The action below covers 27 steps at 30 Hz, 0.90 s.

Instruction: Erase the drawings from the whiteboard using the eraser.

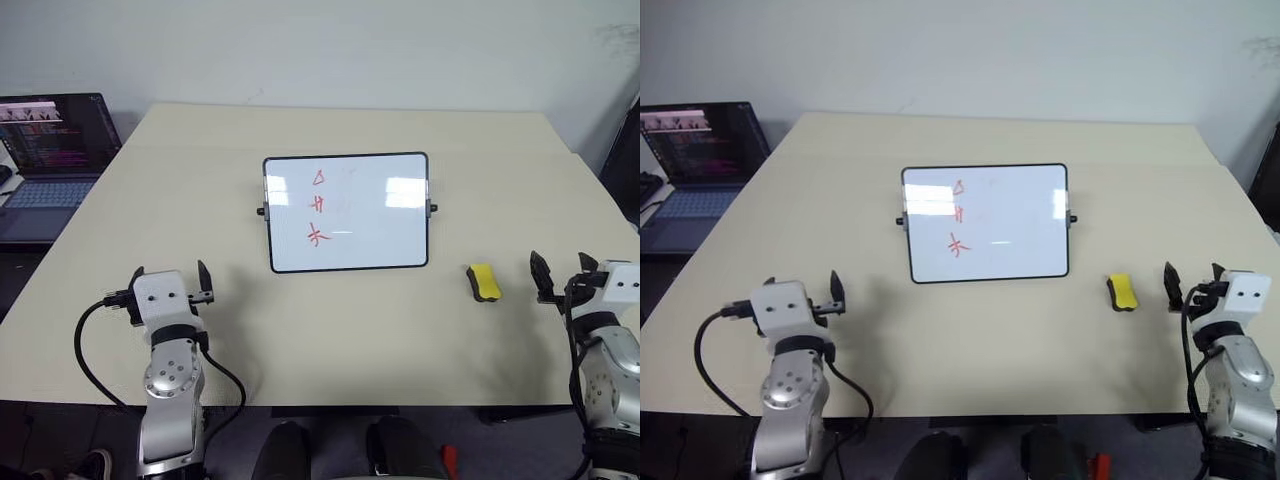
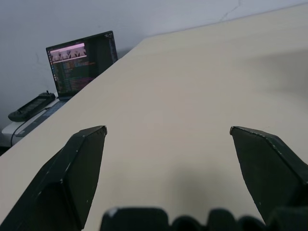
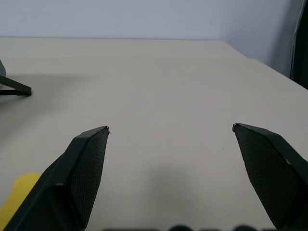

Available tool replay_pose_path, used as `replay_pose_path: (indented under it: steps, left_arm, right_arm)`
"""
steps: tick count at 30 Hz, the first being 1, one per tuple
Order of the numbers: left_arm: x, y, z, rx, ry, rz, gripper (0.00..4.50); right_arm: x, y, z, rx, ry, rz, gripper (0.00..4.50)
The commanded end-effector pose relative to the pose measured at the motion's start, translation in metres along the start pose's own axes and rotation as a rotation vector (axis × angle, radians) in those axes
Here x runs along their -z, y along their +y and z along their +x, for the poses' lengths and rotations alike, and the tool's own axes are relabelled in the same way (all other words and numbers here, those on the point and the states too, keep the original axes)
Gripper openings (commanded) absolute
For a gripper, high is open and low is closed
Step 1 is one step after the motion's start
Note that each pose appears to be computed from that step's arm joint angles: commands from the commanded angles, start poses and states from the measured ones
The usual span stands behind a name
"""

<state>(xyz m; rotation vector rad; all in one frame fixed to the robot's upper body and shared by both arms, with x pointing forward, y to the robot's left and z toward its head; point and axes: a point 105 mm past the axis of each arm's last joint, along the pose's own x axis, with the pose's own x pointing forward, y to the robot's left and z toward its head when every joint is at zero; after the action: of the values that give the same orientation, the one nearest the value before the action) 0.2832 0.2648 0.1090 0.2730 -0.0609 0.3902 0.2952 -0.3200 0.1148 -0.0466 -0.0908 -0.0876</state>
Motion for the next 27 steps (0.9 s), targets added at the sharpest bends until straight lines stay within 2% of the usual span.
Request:
replay_pose_path:
  steps: [1, 4, 8, 11, 14, 17, 19, 23, 27]
  left_arm:
    - [0.000, 0.000, 0.004, -0.016, -0.003, -0.008, 4.50]
    - [0.003, 0.003, 0.005, -0.052, 0.024, -0.043, 4.50]
    - [-0.020, 0.003, 0.013, 0.035, -0.059, -0.032, 4.50]
    - [-0.041, 0.009, 0.016, 0.131, -0.144, -0.104, 4.50]
    - [-0.077, -0.007, 0.017, 0.389, -0.241, -0.160, 4.50]
    - [-0.103, -0.029, 0.014, 0.725, -0.262, -0.145, 4.50]
    - [-0.110, -0.046, 0.003, 0.945, -0.233, -0.125, 4.50]
    - [-0.118, -0.058, -0.015, 1.208, -0.171, -0.086, 4.50]
    - [-0.116, -0.079, -0.040, 1.485, -0.107, -0.043, 4.50]
  right_arm:
    - [-0.009, -0.007, -0.004, 0.031, -0.014, -0.012, 4.46]
    - [-0.006, -0.008, -0.009, 0.074, 0.004, -0.003, 4.46]
    - [-0.032, -0.007, -0.009, 0.062, -0.067, 0.030, 4.46]
    - [-0.039, 0.000, -0.008, 0.044, -0.076, 0.058, 4.46]
    - [-0.039, 0.013, -0.004, -0.017, -0.032, 0.071, 4.46]
    - [-0.045, 0.040, -0.009, -0.112, 0.040, 0.099, 4.46]
    - [-0.051, 0.050, -0.014, -0.139, 0.065, 0.111, 4.46]
    - [-0.058, 0.070, -0.020, -0.162, 0.130, 0.133, 4.46]
    - [-0.048, 0.083, -0.013, -0.167, 0.253, 0.158, 4.46]
